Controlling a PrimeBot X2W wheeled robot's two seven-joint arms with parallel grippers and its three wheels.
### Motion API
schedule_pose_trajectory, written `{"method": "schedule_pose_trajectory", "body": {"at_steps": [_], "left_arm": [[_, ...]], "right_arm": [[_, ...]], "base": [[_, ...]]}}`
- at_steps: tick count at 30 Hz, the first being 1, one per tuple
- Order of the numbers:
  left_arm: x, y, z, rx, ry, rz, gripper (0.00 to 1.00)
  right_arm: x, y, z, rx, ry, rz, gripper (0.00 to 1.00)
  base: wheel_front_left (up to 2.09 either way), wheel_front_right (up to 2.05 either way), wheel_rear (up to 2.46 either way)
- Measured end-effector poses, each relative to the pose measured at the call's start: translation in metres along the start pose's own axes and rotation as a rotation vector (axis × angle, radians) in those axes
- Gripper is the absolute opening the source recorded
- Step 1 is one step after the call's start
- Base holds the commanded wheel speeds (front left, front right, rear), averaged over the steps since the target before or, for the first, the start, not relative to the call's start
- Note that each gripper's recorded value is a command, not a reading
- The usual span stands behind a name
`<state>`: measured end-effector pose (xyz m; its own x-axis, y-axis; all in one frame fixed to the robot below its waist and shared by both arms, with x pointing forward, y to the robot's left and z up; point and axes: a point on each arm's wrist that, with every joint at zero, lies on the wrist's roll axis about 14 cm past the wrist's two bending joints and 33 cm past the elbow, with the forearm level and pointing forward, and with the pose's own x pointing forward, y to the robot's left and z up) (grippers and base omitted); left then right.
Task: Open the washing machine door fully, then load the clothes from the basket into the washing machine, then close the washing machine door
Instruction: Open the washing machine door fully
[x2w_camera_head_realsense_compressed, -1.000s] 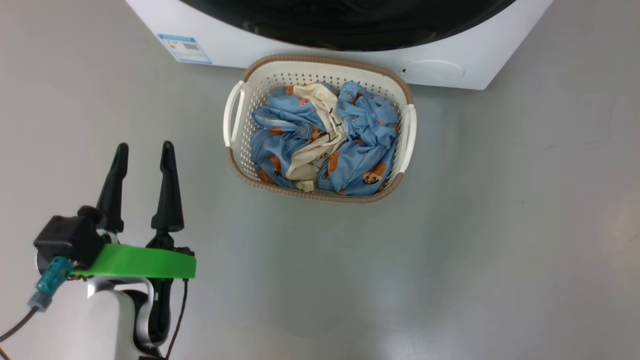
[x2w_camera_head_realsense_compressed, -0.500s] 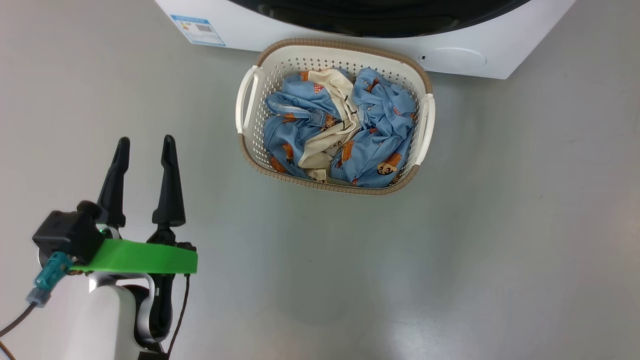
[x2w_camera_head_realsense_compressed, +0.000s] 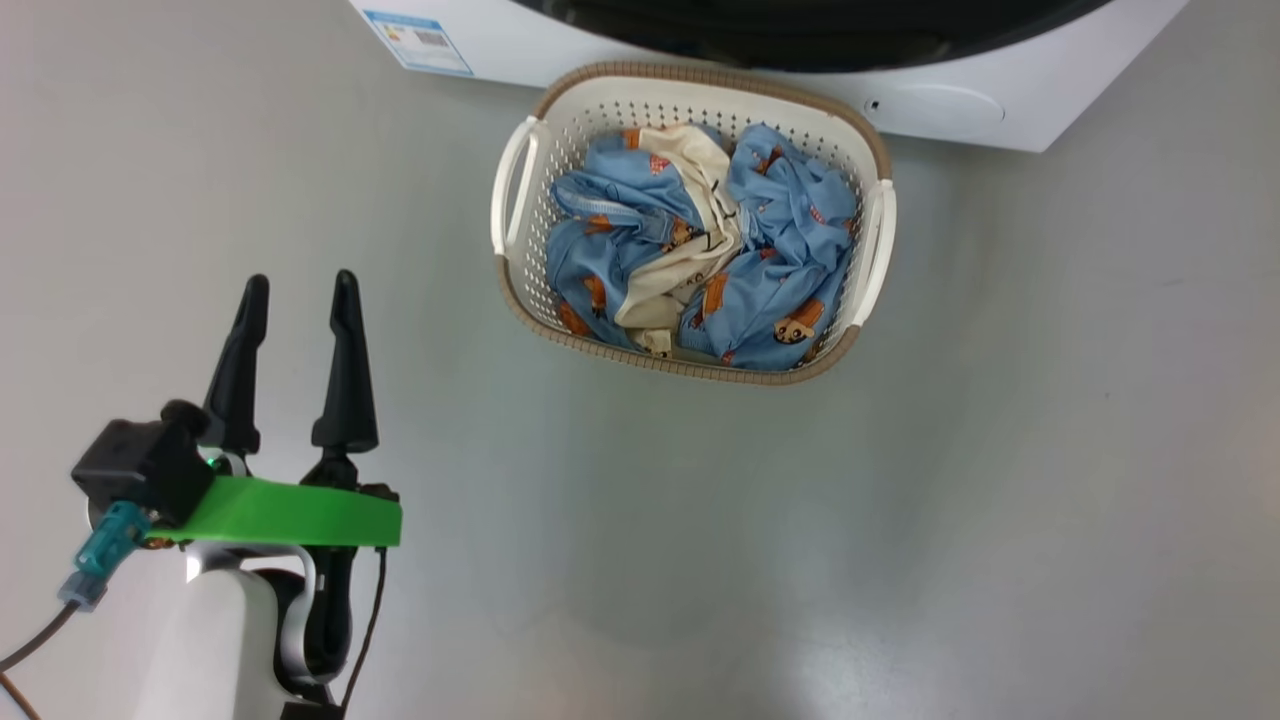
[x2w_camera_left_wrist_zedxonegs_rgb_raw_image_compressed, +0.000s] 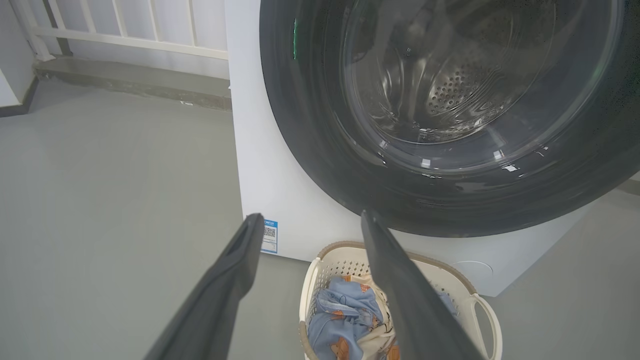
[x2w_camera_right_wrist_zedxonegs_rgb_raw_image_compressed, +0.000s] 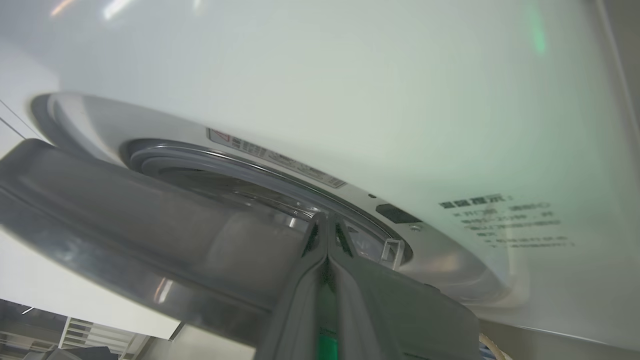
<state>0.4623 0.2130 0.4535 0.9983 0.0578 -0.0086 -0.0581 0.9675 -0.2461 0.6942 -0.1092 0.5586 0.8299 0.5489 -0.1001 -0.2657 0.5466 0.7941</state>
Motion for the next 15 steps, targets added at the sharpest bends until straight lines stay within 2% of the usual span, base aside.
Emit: {"method": "schedule_pose_trajectory", "body": {"at_steps": [8, 15], "left_arm": [[-0.007, -0.001, 0.02, -0.003, -0.042, 0.001, 1.0], [-0.026, 0.001, 0.028, -0.005, -0.05, 0.015, 1.0]], "right_arm": [[-0.014, 0.015, -0.021, -0.032, 0.093, -0.003, 0.0], [-0.036, 0.026, -0.047, -0.008, 0.162, 0.003, 0.0]], "base": [[0.0, 0.0, 0.0], [0.0, 0.0, 0.0]]}}
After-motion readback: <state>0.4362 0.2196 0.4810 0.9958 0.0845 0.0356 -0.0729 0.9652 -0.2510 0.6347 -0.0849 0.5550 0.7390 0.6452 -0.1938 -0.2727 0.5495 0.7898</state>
